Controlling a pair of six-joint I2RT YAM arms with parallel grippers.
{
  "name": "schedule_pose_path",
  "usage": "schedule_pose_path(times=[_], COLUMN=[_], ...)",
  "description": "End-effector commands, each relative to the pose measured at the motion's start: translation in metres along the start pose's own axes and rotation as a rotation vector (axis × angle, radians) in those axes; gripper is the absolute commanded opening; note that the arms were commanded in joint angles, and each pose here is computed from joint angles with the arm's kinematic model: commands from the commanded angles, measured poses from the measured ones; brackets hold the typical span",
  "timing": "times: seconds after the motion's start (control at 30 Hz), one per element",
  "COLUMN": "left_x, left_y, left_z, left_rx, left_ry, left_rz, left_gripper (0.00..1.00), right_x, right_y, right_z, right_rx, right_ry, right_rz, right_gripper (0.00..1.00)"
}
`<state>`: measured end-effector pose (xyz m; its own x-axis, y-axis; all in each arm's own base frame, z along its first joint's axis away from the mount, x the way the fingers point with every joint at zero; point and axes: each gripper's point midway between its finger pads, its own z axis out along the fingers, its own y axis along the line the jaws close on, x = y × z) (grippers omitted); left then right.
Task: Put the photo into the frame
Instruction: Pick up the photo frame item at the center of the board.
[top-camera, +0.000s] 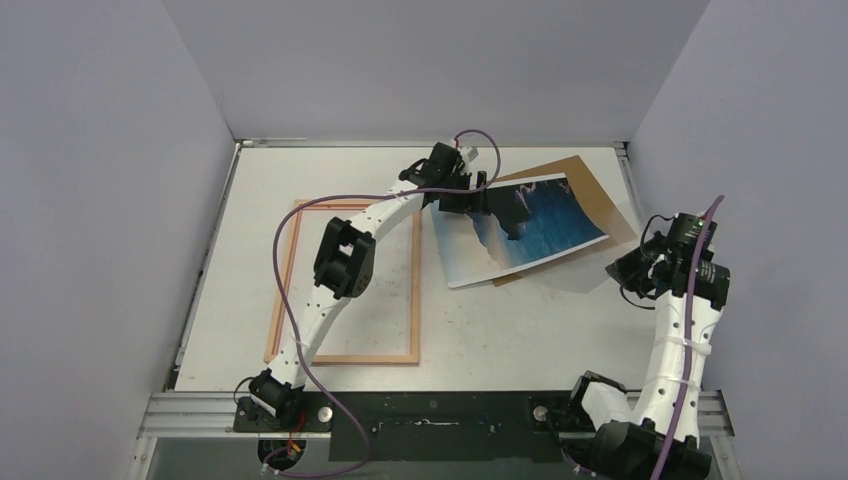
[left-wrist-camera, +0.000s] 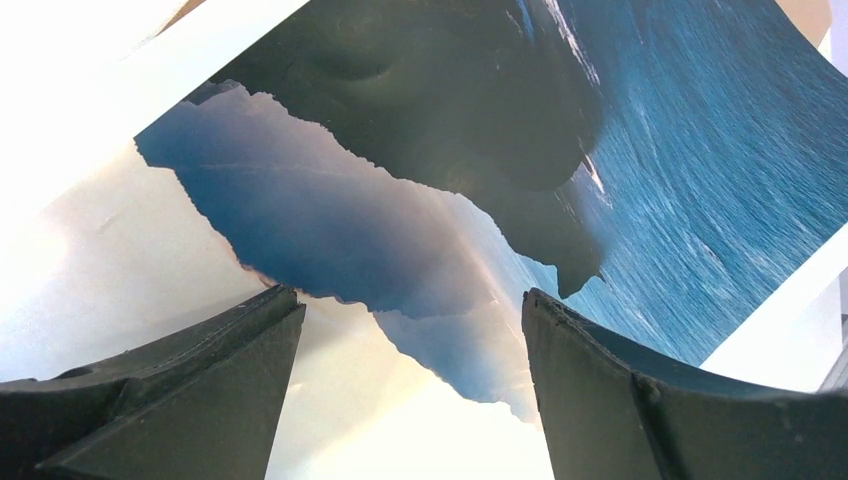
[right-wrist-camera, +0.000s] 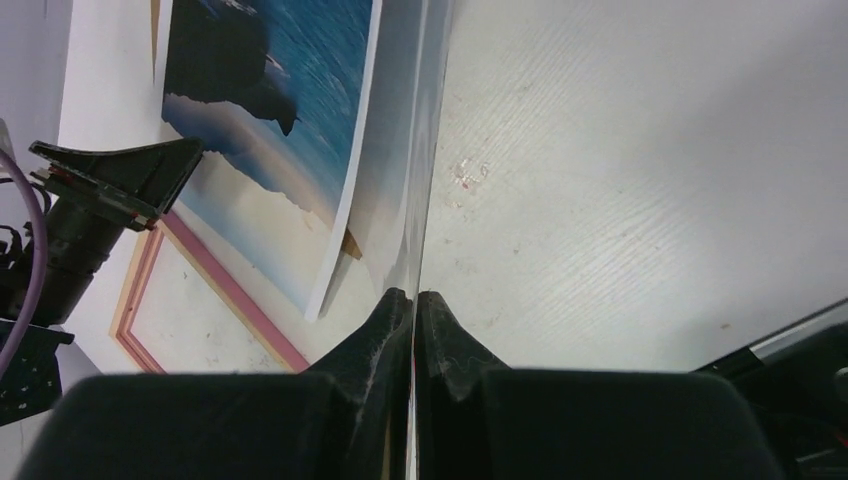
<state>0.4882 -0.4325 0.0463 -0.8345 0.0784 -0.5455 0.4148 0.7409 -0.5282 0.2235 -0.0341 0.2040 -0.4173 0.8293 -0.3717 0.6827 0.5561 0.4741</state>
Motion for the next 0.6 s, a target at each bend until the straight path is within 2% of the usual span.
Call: schedule_pose_path(times=[0.0,0.4,0.57], left_x=[0.017,-0.020,-0.041], left_y=[0.022,-0.004,-0.025], left_z=[-0.017,-0.067,-0.097], left_rx=[-0.092,-0.085,-0.049], left_ry=[0.087,0.025,-0.025], left_rz=[0.002,-0.001,0.012], left_gripper=[0.80,0.80,0.80], right_x=[-0.016,-0.034,-0.042], right_y=[-0.003,0.039,0.061], right_z=[-0.045,-0.133,-0.153], right_rx=[0.062,-0.062,-0.138], right_ry=[-0.112,-0.236,-0.251], right_rz=[-0.041,-0.013,0.014], right_gripper=[0.00,0.00,0.00])
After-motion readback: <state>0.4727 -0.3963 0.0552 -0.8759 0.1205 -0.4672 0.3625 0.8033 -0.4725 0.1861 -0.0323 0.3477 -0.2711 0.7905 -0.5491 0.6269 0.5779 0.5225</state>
